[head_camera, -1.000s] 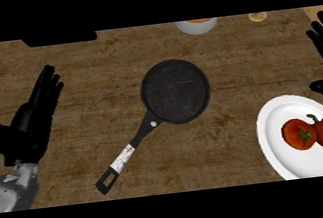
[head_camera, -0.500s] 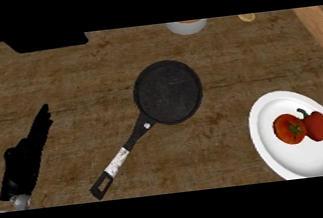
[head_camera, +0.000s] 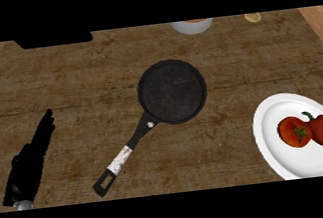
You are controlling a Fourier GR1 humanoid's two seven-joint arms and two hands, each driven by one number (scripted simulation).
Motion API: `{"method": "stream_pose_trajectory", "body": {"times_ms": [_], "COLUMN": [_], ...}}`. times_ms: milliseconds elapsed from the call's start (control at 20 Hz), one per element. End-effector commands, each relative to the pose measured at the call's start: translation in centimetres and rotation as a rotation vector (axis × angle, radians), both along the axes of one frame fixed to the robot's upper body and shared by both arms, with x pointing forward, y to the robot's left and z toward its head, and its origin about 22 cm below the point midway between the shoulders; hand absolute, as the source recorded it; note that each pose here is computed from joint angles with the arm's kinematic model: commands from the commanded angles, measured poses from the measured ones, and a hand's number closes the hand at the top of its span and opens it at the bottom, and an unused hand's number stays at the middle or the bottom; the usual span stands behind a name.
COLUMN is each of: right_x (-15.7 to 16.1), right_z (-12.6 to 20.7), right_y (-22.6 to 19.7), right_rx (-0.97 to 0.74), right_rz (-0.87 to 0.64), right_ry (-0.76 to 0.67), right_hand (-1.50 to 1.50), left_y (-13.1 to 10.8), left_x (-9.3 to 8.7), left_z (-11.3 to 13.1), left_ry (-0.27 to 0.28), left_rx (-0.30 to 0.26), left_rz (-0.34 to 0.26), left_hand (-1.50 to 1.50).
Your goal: Pick the tomato from the plate and place it in the pan
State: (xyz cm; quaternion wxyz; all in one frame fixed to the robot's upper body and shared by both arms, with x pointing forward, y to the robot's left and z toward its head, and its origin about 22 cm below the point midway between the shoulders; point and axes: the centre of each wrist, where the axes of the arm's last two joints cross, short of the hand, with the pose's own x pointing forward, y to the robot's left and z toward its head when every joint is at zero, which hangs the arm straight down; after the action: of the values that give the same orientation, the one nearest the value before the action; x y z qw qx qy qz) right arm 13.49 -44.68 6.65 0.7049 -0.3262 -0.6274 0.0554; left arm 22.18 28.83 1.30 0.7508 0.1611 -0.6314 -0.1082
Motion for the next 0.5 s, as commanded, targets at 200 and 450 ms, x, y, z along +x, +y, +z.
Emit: {"method": "stream_pose_trajectory", "body": {"times_ms": [200, 450], "right_x": [1.5, 4.7], "right_z": [4.1, 7.3], "right_y": [1.6, 3.1], "right_rx": [-0.081, -0.123], "right_rz": [0.222, 0.210], "right_ry": [0.178, 0.282], "right_hand": [-1.50, -1.50], "left_y": [0.0, -0.2], "left_x": [-0.2, -1.0], "left_z": [-0.4, -1.2], "left_ry": [0.016, 0.012], "left_rx": [-0.003, 0.013], "left_rz": [-0.023, -0.046], "left_hand": [0.00, 0.00]}}
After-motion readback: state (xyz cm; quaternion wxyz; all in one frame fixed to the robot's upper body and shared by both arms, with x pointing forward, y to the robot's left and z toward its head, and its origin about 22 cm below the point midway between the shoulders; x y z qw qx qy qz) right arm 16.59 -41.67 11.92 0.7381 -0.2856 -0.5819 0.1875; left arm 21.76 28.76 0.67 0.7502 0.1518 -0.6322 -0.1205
